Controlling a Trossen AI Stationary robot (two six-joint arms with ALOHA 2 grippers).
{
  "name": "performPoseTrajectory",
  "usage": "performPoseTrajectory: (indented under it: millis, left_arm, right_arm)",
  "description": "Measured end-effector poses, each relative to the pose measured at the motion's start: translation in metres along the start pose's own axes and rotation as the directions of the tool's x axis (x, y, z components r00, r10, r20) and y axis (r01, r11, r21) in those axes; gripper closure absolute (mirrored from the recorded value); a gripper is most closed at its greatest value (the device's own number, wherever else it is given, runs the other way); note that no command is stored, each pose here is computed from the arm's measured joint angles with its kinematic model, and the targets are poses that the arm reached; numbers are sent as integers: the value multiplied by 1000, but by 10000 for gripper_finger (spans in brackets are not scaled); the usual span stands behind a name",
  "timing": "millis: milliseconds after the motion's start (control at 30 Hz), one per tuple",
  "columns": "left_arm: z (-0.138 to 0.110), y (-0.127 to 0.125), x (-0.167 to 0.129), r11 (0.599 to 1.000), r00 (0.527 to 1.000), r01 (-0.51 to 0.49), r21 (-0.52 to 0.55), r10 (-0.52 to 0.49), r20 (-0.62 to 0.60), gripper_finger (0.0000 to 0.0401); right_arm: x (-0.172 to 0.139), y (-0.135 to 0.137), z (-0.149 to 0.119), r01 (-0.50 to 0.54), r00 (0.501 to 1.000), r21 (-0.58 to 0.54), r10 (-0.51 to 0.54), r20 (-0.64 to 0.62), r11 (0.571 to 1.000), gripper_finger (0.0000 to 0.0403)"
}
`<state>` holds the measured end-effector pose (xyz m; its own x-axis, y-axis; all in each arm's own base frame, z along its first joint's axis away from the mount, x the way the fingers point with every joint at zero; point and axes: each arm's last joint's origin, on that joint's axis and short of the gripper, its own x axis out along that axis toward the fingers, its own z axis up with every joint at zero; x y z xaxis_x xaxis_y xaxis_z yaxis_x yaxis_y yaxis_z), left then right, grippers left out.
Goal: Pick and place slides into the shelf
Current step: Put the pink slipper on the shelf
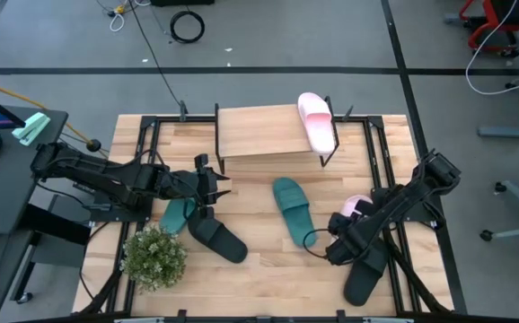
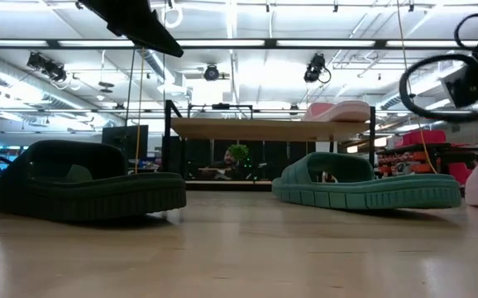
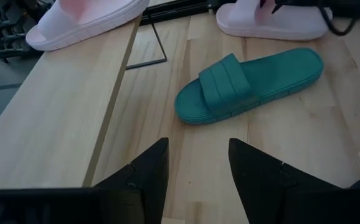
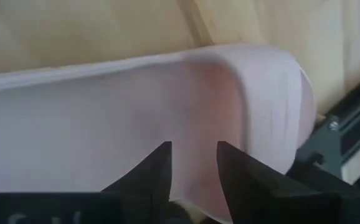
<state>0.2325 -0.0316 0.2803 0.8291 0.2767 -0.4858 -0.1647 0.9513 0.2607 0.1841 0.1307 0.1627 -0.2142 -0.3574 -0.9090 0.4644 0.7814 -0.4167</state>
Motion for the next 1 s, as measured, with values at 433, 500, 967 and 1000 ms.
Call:
performPoseTrajectory:
  millis: [433,500,967,1000]
  left_arm:
    - [0,0,0,1000,1000,0,0,0,0,229]
    - [0,0,0,1000,1000,0,0,0,0,229]
    - [0,0,0,1000,1000,0,-1,0,0,229]
    - [0,0,0,1000,1000,0,-1,0,0,229]
  right_arm:
    - [2,-1,2,25,996,39,-28,84,999,392]
    - [-11,4,9,-28,983,107,8,182,994,390]
    - [-139,-7,69,-56,723,-47,73,687,997,400]
    - [-135,-8,72,-105,760,-44,109,640,993,400]
